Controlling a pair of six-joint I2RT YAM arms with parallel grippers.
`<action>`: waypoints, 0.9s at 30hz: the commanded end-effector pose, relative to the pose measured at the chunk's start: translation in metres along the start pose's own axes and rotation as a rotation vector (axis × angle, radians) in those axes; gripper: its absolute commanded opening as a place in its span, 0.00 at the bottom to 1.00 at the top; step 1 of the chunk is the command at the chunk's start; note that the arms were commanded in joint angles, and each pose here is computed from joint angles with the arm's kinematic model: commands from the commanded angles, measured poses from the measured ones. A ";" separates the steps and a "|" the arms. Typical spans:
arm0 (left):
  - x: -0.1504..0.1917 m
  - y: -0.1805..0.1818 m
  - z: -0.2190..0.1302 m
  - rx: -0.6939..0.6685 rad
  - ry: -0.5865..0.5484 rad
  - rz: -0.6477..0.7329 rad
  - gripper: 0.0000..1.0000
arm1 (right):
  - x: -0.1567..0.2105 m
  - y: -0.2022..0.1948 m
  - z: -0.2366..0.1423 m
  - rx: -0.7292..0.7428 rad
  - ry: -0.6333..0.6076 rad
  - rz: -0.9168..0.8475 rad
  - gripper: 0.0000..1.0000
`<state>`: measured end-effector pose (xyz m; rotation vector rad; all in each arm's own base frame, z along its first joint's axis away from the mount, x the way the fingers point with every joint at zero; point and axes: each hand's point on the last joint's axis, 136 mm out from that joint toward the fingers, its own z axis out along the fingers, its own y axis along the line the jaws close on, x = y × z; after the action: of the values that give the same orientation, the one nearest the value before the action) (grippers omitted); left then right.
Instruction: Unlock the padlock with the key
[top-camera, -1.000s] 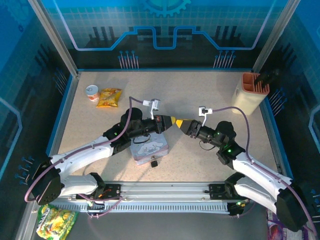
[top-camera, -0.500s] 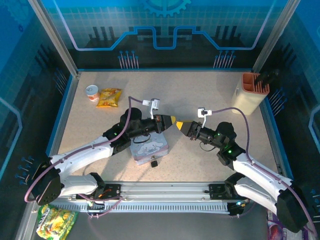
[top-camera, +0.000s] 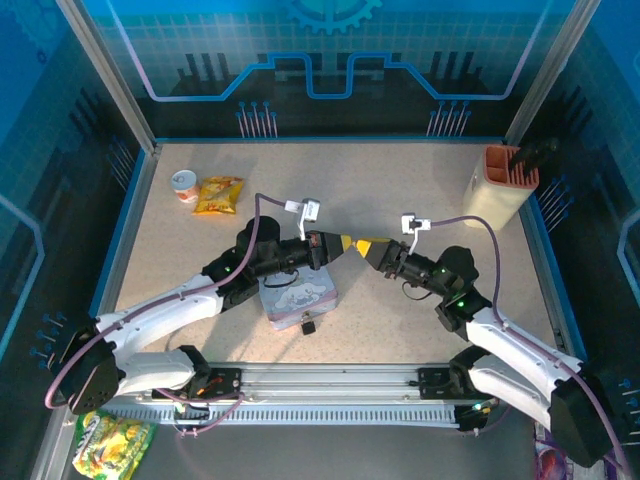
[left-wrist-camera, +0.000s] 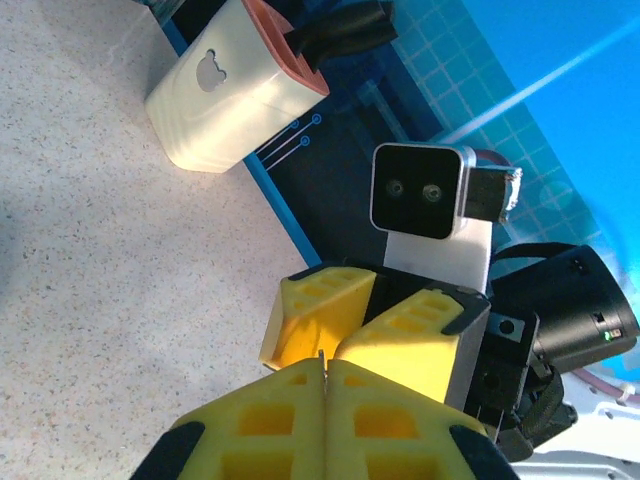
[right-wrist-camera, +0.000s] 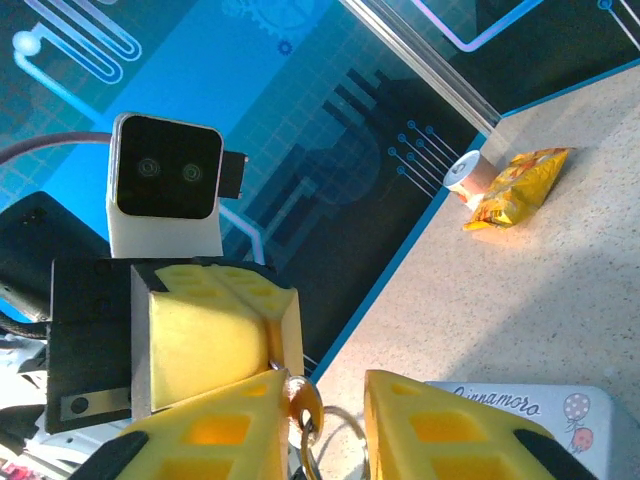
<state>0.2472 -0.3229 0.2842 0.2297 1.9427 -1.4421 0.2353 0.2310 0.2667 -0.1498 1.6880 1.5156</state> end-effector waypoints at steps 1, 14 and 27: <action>0.004 -0.017 -0.008 0.057 0.031 0.066 0.00 | -0.004 0.006 -0.002 -0.049 -0.018 -0.002 0.25; -0.001 -0.018 -0.013 0.061 0.015 0.069 0.00 | 0.010 0.018 0.000 -0.108 0.060 -0.042 0.22; -0.005 -0.016 -0.012 0.062 0.009 0.048 0.00 | 0.010 0.025 0.003 -0.139 0.080 -0.057 0.08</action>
<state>0.2403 -0.3193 0.2858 0.2957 1.9408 -1.4366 0.2192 0.2419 0.2692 -0.2780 1.6634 1.5988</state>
